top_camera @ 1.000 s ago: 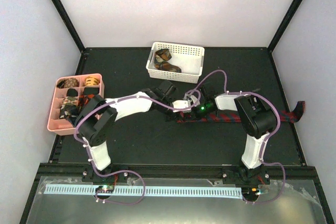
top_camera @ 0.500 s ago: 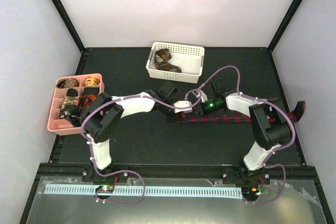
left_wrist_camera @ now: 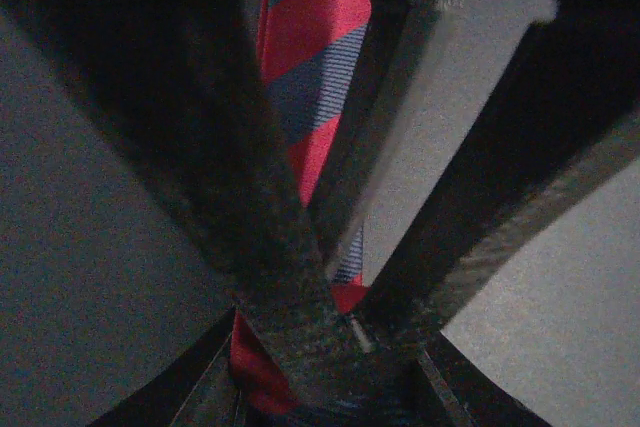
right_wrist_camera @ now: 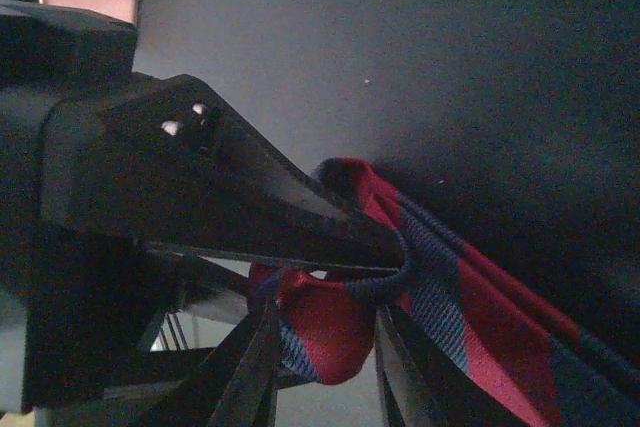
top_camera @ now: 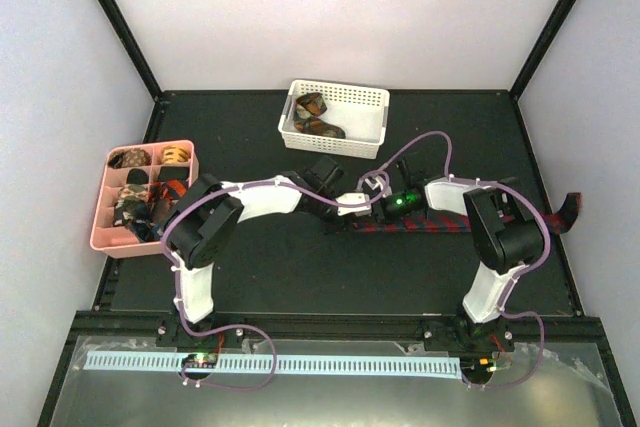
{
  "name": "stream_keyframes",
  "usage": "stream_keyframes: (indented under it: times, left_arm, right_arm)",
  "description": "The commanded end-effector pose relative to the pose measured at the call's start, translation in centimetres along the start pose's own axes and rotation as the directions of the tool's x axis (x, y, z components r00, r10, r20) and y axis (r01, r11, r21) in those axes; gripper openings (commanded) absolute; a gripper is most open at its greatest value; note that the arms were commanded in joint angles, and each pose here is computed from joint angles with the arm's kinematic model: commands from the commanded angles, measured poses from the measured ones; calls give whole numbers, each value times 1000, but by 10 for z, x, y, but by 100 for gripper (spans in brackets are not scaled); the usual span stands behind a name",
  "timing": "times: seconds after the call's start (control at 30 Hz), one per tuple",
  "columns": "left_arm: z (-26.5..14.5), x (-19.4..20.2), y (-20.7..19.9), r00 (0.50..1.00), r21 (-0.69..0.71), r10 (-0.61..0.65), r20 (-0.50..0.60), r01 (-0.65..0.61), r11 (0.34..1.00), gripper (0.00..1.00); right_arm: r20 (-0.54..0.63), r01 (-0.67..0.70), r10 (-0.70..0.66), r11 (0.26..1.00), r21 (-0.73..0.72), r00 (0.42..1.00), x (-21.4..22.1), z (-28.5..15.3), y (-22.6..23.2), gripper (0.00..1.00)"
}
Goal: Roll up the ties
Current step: Roll the tie at the center of the board.
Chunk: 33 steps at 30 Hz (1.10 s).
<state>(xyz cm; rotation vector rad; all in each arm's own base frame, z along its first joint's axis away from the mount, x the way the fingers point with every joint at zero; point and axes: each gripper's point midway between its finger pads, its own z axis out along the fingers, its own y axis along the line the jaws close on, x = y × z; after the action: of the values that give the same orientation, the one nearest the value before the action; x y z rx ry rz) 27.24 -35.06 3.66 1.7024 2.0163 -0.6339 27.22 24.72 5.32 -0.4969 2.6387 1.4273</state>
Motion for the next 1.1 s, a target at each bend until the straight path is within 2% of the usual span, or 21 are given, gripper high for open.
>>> stream_keyframes:
  times: [0.0,0.17,0.2,0.37,0.5,0.67,0.87,1.0,1.07]
  left_arm:
    - [4,-18,-2,999,26,7,37,-8,1000,36]
    - [4,-17,1,999,13,-9,34,9,1000,37]
    - [2,-18,3,999,3,-20,39,19,1000,40]
    - [-21,-22,7,982,-17,-39,183,43,999,75]
    - [-28,-18,4,966,-60,17,256,-1,998,88]
    - [-7,-7,10,974,-43,-11,227,22,999,89]
    - [8,-7,18,974,-58,11,227,2,998,89]
    - [22,-3,19,983,-38,-1,185,8,999,81]
    - [26,0,18,986,-32,-4,168,10,999,71]
  right_arm:
    - [-1,10,-10,1000,-13,1000,-4,7,2,22]
    - [-12,17,-17,1000,20,1000,-1,7,-4,3]
    - [-15,17,-16,999,30,1000,-1,7,-7,2]
    - [-15,12,-11,997,74,1000,3,0,-22,2]
    - [-21,15,-13,996,84,1000,5,-1,-27,2]
    - [-21,23,-21,994,109,1000,5,-1,-35,2]
    - [-15,11,-9,994,109,1000,6,-4,-42,2]
    - [-9,16,-15,996,83,1000,4,-4,-36,2]
    - [-6,19,-19,997,69,1000,3,-4,-32,2]
